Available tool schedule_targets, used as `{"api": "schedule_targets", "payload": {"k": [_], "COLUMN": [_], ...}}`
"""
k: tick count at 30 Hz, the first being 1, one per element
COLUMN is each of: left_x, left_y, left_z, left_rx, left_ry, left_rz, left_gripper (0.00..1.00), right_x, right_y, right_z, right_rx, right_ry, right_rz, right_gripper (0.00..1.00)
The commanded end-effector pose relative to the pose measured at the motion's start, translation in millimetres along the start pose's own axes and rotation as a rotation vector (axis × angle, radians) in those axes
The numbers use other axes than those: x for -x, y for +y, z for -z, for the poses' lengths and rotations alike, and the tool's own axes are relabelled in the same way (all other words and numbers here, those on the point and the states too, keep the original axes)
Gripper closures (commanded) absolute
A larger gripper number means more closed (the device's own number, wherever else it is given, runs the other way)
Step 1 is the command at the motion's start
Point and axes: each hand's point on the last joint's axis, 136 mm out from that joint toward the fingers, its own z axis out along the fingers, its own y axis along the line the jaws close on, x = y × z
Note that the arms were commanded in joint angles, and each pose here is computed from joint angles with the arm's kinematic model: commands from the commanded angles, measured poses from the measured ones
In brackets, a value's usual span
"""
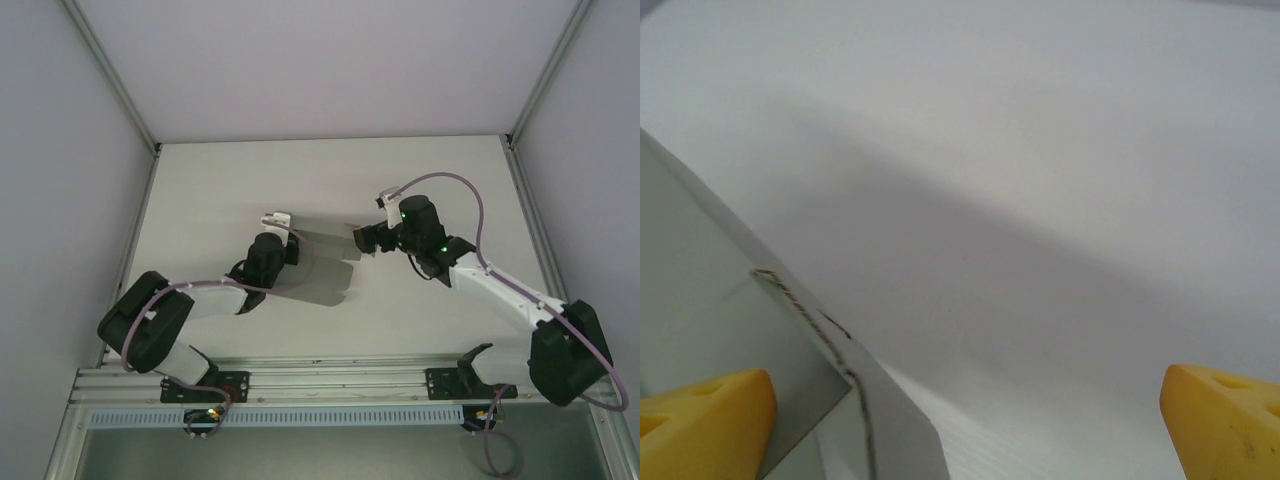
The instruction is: Assemble paper box
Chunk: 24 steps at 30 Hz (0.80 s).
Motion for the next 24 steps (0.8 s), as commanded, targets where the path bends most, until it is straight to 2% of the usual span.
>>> {"api": "schedule_targets", "payload": {"k": [1, 3, 5, 8, 12, 14, 17, 24], "left_x": [4, 7, 10, 12, 12, 11, 13, 25], "left_y": [5, 2, -6, -21, -33, -35, -35, -17], "left_z": [6, 8, 7, 6, 7, 7, 10, 16], "left_rx": [0.029, 0.012, -0.024, -0.08, -0.056, -0.046, -0.027, 0.061], "left_ry": [-0.006, -0.012, -0.009, -0.008, -0.01, -0.007, -0.023, -0.044], "left_rz": [0.04, 0.071, 0.088, 0.078, 0.017, 0.01, 0.029, 0.055], "left_gripper": [1.0, 1.0, 1.0, 1.0, 1.0, 1.0, 1.0, 1.0], "right_x": [3, -4, 2, 33, 68, 75, 69, 7], "right_y": [13, 23, 24, 29, 37, 39, 31, 9], "right_z": [-16, -29, -38, -49, -50, -46, -40, -9], "right_rx": [0.06, 0.106, 0.072, 0.028, 0.034, 0.012, -0.086, -0.197], "right_ry": [0.016, 0.031, -0.001, -0.167, -0.385, -0.443, -0.43, -0.212], "right_rz": [-0.012, -0.009, 0.003, -0.025, -0.189, -0.256, -0.272, -0.142], "right_gripper": [0.0, 0.0, 0.0, 0.0, 0.0, 0.0, 0.0, 0.01]}}
